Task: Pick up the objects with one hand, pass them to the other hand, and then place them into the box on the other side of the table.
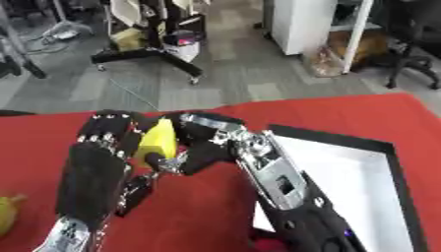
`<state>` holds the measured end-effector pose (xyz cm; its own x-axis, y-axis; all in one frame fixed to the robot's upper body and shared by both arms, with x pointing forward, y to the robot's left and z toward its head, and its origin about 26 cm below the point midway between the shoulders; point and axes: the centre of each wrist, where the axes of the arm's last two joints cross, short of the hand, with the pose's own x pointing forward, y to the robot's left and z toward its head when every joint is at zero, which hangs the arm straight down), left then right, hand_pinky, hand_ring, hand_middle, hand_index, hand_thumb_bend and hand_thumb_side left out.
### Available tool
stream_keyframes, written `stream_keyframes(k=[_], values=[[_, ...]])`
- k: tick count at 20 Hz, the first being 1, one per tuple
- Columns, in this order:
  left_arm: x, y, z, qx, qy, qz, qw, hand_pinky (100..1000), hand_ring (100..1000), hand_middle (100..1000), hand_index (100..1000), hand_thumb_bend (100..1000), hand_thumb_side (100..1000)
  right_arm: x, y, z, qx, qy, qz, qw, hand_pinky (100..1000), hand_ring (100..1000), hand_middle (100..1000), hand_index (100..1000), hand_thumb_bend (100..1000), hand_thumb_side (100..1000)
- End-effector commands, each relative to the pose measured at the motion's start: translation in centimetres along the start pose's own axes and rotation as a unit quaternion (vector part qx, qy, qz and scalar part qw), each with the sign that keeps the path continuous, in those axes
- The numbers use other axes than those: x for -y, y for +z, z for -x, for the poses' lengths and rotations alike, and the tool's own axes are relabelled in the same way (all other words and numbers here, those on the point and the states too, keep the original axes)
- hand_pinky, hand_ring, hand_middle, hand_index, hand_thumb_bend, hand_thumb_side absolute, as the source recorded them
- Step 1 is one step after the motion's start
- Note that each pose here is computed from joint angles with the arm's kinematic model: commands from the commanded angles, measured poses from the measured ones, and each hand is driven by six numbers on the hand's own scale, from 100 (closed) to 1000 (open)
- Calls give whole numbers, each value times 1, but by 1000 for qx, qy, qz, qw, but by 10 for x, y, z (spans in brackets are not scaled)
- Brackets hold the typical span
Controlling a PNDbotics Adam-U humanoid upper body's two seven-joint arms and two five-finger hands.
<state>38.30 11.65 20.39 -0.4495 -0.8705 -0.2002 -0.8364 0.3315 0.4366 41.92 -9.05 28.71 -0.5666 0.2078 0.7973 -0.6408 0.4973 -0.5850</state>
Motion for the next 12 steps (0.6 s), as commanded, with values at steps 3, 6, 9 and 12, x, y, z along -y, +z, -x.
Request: stream_keyframes(k=[3, 6, 9, 12], values=[[-6, 2, 16, -14, -20, -1, 1000, 856, 813, 761, 871, 944, 100, 12, 10, -10, 10, 5, 11, 1000, 958, 794, 575, 646, 100, 100], [-13, 4, 28, -22, -35, -4, 999, 857, 816, 764, 875, 1000, 100, 17, 18, -6, 2, 4, 18, 1000, 957, 793, 576, 647, 100, 100], [-23, 7, 42, -22, -50, -4, 998, 853, 814, 762, 873, 1000, 106, 22, 27, -1, -6, -2, 27, 1000, 957, 792, 576, 648, 100, 100], [-33, 12, 56, -22, -67, 2, 998, 847, 812, 761, 870, 1000, 104, 27, 37, 3, -10, -10, 38, 999, 955, 793, 582, 653, 100, 100]])
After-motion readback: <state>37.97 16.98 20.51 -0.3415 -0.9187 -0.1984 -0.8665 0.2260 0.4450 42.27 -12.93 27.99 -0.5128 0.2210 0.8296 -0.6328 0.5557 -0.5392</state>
